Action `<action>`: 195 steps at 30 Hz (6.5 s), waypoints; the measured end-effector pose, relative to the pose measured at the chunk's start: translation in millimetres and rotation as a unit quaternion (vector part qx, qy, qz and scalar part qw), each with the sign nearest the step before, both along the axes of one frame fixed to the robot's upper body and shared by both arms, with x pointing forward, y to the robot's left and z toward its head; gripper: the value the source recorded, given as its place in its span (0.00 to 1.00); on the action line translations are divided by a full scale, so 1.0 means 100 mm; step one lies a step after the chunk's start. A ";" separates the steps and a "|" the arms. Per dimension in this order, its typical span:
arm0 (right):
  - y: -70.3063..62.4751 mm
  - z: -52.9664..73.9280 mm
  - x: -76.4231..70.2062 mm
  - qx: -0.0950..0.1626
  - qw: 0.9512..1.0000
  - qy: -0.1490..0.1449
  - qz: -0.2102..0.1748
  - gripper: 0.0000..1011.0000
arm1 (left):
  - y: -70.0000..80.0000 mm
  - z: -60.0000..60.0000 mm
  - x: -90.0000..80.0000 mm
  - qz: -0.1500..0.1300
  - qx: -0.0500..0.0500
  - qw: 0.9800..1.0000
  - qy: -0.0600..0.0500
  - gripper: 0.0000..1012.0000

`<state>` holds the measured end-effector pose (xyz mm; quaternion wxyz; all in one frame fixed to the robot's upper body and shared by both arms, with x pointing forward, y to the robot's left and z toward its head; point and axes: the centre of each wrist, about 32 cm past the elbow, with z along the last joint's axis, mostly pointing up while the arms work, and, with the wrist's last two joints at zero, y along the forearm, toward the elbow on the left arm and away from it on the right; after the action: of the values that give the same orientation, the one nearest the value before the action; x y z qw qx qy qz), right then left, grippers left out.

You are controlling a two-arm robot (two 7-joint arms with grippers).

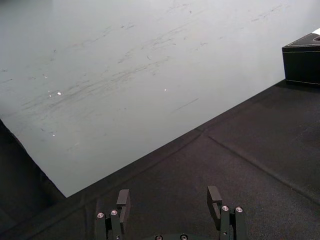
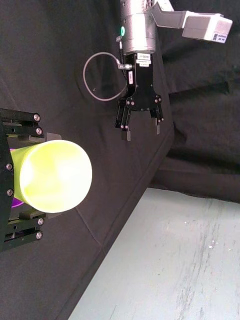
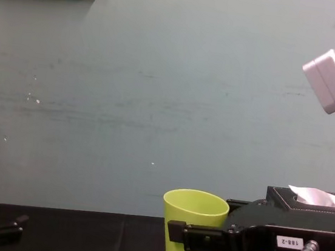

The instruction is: Stack the three plastic cups sequentially using one hand.

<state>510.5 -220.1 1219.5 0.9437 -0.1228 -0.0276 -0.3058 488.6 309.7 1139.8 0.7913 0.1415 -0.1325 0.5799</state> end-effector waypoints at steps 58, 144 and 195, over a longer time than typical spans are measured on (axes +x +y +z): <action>-0.02 -0.13 0.03 -0.002 1.000 0.011 -0.009 0.97 | 0.00 0.00 0.00 0.000 0.000 1.000 0.000 1.00; -0.89 -0.61 -0.22 0.008 0.982 0.045 -0.182 0.99 | 0.00 0.00 0.00 0.000 0.000 1.000 0.000 1.00; -0.70 -0.62 0.12 0.006 0.982 0.064 -0.178 0.99 | 0.00 0.00 0.00 0.000 0.000 1.000 0.000 1.00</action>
<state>522.6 -289.9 1157.6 0.8749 -0.1391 0.0572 -0.4603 488.6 309.7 1139.8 0.7913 0.1415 -0.1325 0.5799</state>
